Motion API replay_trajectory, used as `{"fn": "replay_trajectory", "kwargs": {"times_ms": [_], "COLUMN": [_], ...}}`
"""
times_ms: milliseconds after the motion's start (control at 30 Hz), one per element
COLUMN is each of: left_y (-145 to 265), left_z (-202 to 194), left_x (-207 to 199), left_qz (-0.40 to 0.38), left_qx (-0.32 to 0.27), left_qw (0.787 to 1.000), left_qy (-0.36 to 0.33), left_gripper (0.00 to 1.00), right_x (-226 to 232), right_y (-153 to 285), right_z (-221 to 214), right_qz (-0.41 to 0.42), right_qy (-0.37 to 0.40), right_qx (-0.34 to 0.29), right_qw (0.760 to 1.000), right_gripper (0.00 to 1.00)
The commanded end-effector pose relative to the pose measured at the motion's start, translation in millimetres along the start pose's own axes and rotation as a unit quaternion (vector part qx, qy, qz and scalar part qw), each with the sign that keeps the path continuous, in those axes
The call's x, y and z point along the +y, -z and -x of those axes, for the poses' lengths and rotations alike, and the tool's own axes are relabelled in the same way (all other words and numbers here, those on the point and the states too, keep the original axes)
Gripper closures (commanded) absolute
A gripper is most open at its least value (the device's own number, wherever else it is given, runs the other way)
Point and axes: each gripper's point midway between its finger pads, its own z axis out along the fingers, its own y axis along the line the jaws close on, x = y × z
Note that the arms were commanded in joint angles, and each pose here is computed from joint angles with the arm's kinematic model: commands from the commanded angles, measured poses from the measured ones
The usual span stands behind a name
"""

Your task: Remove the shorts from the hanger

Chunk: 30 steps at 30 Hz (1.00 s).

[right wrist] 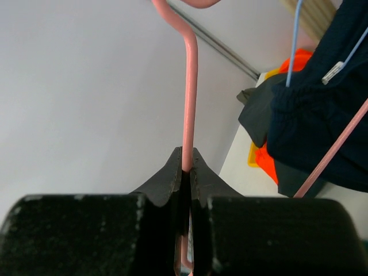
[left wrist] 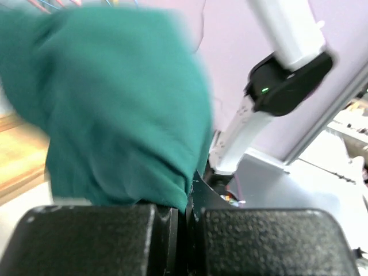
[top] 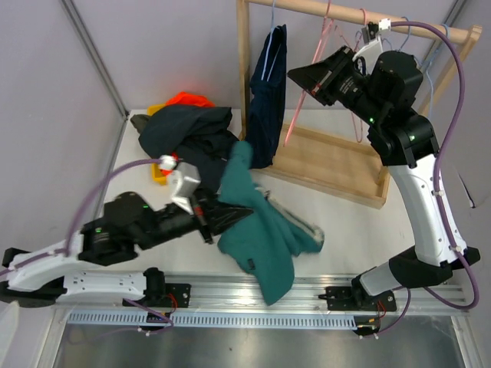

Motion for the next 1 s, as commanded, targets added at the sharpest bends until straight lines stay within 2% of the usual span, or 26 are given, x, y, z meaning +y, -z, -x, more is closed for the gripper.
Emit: {"fn": "replay_trajectory", "kwargs": {"times_ms": [0,100,133,200,300,333,367,400,467,500,533,567,600,667,733,800,867,900,933,967], "left_y": [37,58,67,78,89,96,92,96,89,90,94,89,84,90,98,90,98,87,97,97], "left_z": [6,3,11,22,69,79,85,108,114,133,142,151,156,182,209,210,239,235,251,262], "left_x": [18,58,81,101,119,135,135,134,160,158,172,178,178,191,190,212,214,234,239,238], "left_qz": [0.060,0.165,0.229,0.279,0.326,0.360,0.349,0.352,0.395,0.395,0.418,0.424,0.410,0.430,0.436,0.453,0.466,0.472,0.486,0.479], "left_qx": [0.019,0.021,0.007,-0.004,-0.042,-0.047,-0.044,-0.065,-0.043,-0.059,-0.062,-0.068,-0.070,-0.093,-0.117,-0.093,-0.114,-0.095,-0.108,-0.120], "left_qw": [0.998,0.986,0.973,0.957,0.939,0.925,0.928,0.925,0.903,0.901,0.889,0.886,0.892,0.880,0.873,0.865,0.852,0.851,0.841,0.844], "left_qy": [0.013,-0.010,-0.025,-0.076,-0.106,-0.113,-0.125,-0.129,-0.162,-0.168,-0.174,-0.176,-0.179,-0.178,-0.188,-0.195,-0.211,-0.208,-0.211,-0.211], "left_gripper": [1.00,1.00,1.00,1.00,1.00,1.00,1.00,1.00,1.00,1.00,1.00,1.00,1.00,1.00,1.00,1.00,1.00,1.00,1.00,1.00], "right_x": [38,29,33,20,15,10,9,7,2,-3,-8,-9,-17,-24,-37,-42,-54,-56,-56,-67], "right_y": [13,7,10,5,7,6,6,5,5,0,-2,-2,-9,-13,-28,-36,-53,-57,-60,-70], "right_z": [50,43,43,31,27,22,22,21,25,26,35,36,39,50,54,54,53,52,53,50], "right_qz": [0.075,0.071,0.081,0.073,0.068,0.063,0.062,0.062,0.064,0.064,0.064,0.070,0.067,0.071,0.078,0.095,0.107,0.111,0.121,0.118], "right_qy": [0.052,0.040,0.039,0.028,0.034,0.033,0.035,0.037,0.038,0.033,0.027,0.024,0.020,0.014,0.003,-0.018,-0.032,-0.045,-0.045,-0.053], "right_qx": [-0.089,-0.073,-0.075,-0.061,-0.055,-0.045,-0.042,-0.040,-0.036,-0.031,-0.038,-0.032,-0.030,-0.031,-0.026,-0.008,0.002,0.009,0.014,0.022], "right_qw": [0.992,0.994,0.993,0.995,0.996,0.996,0.997,0.997,0.997,0.997,0.997,0.997,0.997,0.997,0.997,0.995,0.994,0.993,0.991,0.991], "right_gripper": [1.00,1.00,1.00,1.00,1.00,1.00,1.00,1.00,1.00,1.00,1.00,1.00,1.00,1.00,1.00,1.00,1.00,1.00,1.00,1.00]}}
